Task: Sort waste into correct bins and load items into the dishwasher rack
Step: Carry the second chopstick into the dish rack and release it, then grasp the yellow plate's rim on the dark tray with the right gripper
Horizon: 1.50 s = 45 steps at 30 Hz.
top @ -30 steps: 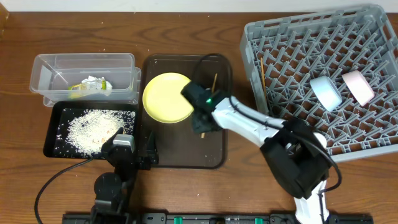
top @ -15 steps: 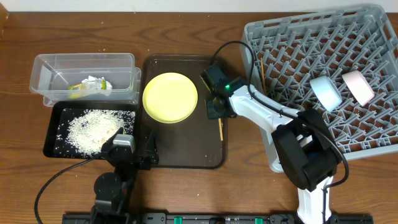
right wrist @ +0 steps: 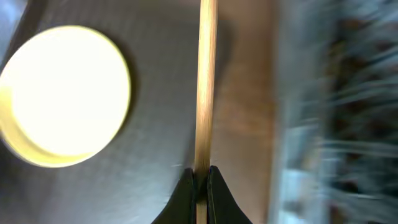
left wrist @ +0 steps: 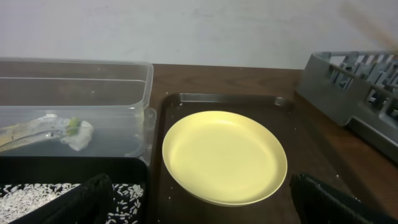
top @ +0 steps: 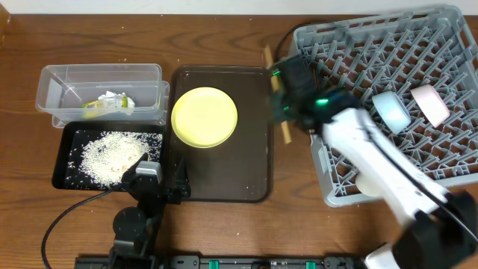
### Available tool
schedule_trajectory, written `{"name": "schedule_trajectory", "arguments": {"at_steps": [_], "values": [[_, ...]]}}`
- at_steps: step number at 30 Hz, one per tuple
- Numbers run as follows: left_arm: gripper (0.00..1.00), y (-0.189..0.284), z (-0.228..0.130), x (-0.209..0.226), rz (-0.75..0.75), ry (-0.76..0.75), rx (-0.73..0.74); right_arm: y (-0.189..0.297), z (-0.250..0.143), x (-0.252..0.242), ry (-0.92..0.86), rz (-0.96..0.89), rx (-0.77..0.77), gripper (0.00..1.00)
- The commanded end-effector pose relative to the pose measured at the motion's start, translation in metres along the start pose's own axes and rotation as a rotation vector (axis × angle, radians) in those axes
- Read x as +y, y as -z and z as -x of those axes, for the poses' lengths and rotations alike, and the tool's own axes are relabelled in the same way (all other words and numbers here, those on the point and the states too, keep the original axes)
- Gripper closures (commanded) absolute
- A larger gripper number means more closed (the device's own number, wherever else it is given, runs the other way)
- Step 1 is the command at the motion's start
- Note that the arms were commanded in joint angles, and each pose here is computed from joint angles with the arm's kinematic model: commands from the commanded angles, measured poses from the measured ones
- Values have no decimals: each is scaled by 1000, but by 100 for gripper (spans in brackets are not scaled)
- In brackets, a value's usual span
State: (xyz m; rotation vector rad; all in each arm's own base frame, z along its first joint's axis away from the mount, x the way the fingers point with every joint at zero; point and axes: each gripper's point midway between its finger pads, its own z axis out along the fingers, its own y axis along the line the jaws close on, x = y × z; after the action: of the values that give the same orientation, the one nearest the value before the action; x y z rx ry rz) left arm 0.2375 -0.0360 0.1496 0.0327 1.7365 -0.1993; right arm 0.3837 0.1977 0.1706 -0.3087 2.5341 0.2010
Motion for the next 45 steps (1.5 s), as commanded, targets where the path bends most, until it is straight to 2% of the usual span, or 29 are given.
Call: {"name": "schedule_trajectory", "arguments": {"at_steps": [1,9,16,17,18,19,22,24,27,32,36,39,43,44,45], "values": [[7,-2,-13,3,11,-10,28,-8,-7,-36,94,-76,49,99],[7,-2,-13,3,11,-10,28,-42,-32,-94,96,-215,191,99],[7,-2,-13,3,11,-10,28,-43,-31,-97,97,-233,188,99],[7,-2,-13,3,12,-10,28,-43,-32,-98,96,-234,191,96],[7,-2,-13,3,12,-10,28,-43,-33,-98,90,-228,195,87],[7,-2,-13,3,11,-10,28,-44,-34,-94,89,-207,199,71],[6,-2,-13,3,11,-10,28,-43,-33,-66,94,-84,188,62],[7,-2,-13,3,11,-10,28,-40,-28,-23,111,94,160,55],[6,-2,-13,3,11,-10,28,-34,-30,32,100,268,153,53],[7,-2,-13,3,11,-10,28,-49,-42,84,58,234,151,55],[7,-2,-13,3,11,-10,28,-85,-53,97,1,72,113,44],[7,-2,-13,3,11,-10,28,-116,-63,103,-14,53,117,40],[6,-2,-13,3,11,-10,28,-153,-86,112,-28,90,172,43],[7,-2,-13,3,11,-10,28,-159,-92,114,-42,102,191,49],[6,-2,-13,3,11,-10,28,-163,-96,114,-55,104,207,62]]}}
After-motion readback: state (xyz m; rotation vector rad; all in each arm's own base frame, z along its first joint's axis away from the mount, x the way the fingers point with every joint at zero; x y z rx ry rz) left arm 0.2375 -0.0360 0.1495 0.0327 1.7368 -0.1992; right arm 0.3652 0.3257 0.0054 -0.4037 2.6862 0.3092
